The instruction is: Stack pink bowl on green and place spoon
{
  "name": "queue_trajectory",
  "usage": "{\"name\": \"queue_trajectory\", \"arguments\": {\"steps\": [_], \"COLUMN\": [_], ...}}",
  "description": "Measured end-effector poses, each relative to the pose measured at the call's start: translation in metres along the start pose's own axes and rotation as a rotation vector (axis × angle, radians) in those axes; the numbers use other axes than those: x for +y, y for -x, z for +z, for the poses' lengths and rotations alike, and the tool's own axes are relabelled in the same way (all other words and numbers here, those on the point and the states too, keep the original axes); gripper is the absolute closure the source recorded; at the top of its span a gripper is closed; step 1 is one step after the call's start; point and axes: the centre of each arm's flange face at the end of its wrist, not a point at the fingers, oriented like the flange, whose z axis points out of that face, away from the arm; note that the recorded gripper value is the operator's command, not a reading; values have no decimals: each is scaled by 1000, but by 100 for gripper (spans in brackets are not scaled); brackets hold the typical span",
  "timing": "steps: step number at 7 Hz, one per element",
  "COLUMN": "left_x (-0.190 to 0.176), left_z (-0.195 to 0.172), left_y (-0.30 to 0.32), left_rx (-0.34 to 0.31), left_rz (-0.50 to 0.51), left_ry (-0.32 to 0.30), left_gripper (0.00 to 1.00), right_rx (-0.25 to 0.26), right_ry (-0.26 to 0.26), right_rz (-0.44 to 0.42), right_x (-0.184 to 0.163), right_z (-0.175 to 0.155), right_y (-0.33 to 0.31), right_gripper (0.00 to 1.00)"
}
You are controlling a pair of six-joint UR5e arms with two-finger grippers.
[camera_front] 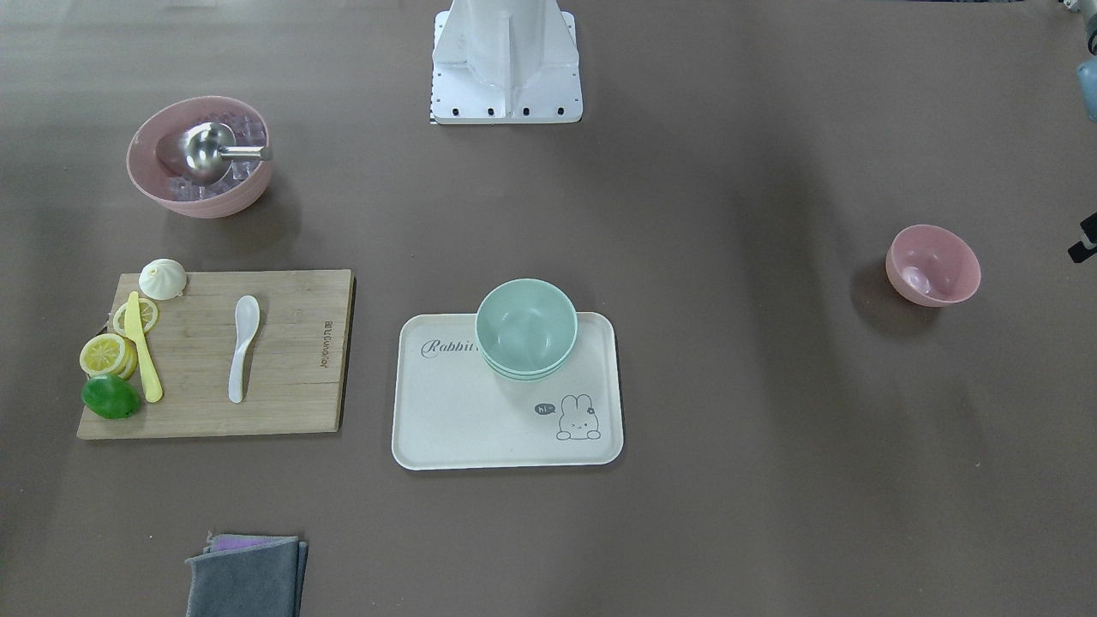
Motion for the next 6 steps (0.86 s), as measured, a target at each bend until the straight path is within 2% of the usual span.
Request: {"name": "queue_trajectory", "arguments": {"steps": [3,6], "left_x": [10,17], "left_z": [2,7], "left_y": [3,11], "left_rx": [25,18], "left_rz": [69,72], "left_ry": [-64,-79], "left_gripper": [2,2], "right_rx": [4,13], "right_ry": [-15,-24], "right_rz": [-24,-27], "right_x": [-10,-9], "right_z": [-5,0], "right_y": [6,1], "right_gripper": [0,0]}}
